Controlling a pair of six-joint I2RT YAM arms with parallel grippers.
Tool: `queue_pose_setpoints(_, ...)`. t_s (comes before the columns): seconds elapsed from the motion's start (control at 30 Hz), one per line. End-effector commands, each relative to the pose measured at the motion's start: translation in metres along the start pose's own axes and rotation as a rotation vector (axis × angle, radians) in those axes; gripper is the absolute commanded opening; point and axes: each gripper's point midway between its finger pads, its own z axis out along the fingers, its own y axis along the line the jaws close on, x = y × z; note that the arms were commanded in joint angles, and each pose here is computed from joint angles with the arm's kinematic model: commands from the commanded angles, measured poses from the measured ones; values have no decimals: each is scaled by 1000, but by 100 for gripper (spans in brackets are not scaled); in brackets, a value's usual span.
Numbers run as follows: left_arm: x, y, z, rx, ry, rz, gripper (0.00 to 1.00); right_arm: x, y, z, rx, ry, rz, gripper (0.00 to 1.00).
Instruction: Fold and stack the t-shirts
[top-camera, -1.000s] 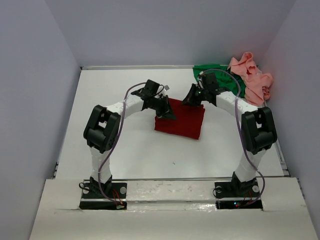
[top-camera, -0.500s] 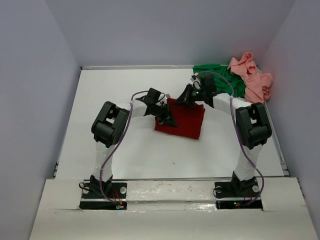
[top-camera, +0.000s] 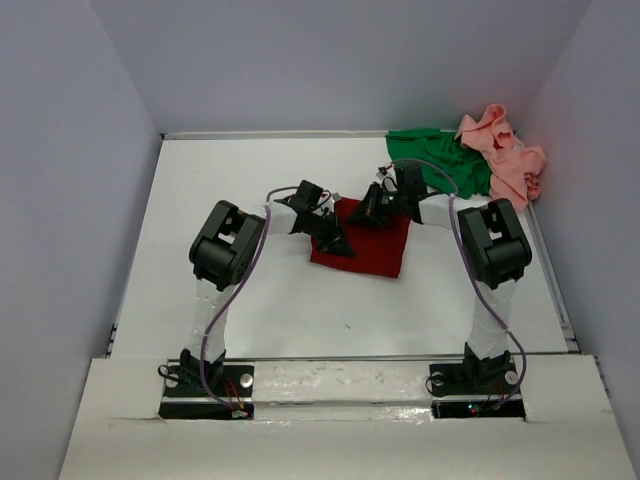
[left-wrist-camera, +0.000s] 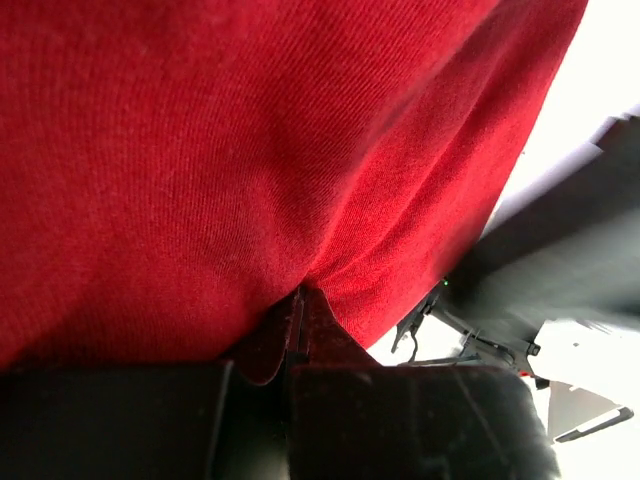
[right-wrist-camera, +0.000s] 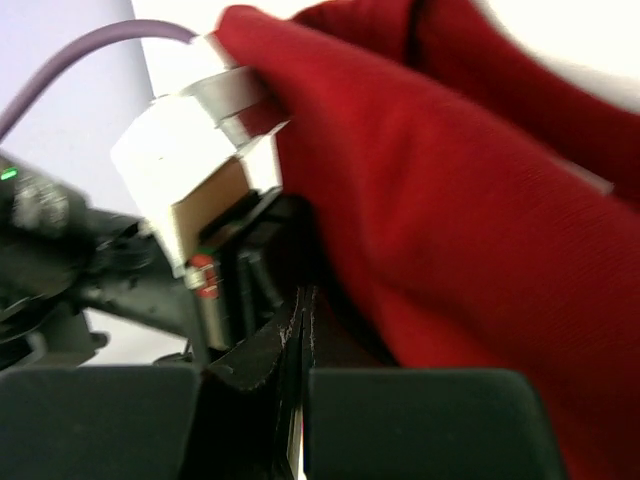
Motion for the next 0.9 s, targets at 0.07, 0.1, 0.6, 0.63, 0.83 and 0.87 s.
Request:
queue_pose_setpoints(0.07,16,32,-2,-128,-17,-18,0,-17,-18,12,-30,-30,-50,0)
queue_pose_setpoints(0.1,17,32,-5,-132,-19,-18,0,-18,-20,14,-31,-31,-53,0)
queue_pose_setpoints(0.6,45,46,-22,-195,-9,-41,0,-78,-65,24,-11,-132,-81,0)
queue_pose_setpoints(0.63,45,46,-22,-194,-8,-40,0,-80,-71,22,-3,-138,-72,0)
queue_pose_setpoints(0.83,48,46,-23,-195,2,-40,0,-123,-51,21,-53,-182,-105,0)
queue_pose_setpoints(0.87,47,45,-23,-195,-1,-37,0,-135,-37,18,-70,-194,-128,0)
